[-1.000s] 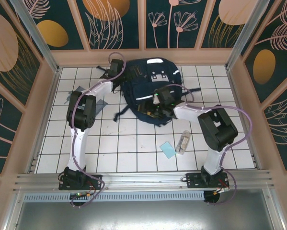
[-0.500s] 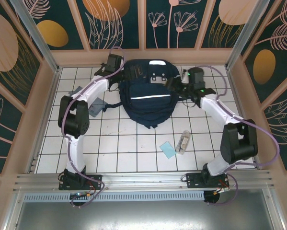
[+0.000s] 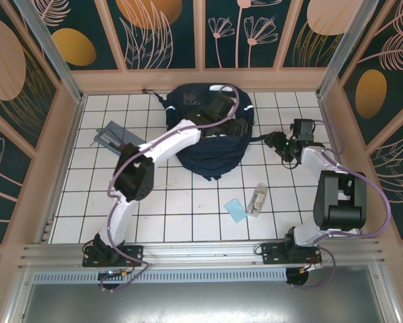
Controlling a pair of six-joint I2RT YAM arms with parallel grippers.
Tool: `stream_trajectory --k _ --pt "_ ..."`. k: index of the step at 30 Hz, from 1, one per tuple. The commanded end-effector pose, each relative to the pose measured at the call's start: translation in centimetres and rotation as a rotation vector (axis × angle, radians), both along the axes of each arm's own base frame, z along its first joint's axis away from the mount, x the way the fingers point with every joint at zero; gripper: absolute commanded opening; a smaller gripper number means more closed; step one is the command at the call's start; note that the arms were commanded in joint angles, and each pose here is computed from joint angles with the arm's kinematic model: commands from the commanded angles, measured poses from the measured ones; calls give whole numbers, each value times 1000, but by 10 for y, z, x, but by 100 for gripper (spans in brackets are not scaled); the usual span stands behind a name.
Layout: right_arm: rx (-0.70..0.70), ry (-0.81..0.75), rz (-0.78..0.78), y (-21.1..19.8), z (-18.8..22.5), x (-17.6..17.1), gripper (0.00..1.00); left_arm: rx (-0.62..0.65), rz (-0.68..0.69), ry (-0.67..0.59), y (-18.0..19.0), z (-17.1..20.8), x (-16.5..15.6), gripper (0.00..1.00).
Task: Pack the student bag
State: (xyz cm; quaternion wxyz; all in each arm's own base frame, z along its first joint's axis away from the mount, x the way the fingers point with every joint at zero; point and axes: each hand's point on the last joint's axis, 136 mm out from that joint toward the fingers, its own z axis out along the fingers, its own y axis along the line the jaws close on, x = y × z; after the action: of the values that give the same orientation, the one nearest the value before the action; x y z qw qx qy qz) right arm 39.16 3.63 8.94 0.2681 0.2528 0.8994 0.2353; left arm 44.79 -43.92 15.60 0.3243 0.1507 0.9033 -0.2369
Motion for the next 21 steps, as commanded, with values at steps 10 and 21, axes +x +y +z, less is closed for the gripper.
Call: stream_trajectory --k 10,21 --pt "37 -41 24 0 6 -4 62 321 37 105 4 -113 -6 73" --pt "113 -81 48 13 17 4 59 570 88 37 75 -135 -25 0"
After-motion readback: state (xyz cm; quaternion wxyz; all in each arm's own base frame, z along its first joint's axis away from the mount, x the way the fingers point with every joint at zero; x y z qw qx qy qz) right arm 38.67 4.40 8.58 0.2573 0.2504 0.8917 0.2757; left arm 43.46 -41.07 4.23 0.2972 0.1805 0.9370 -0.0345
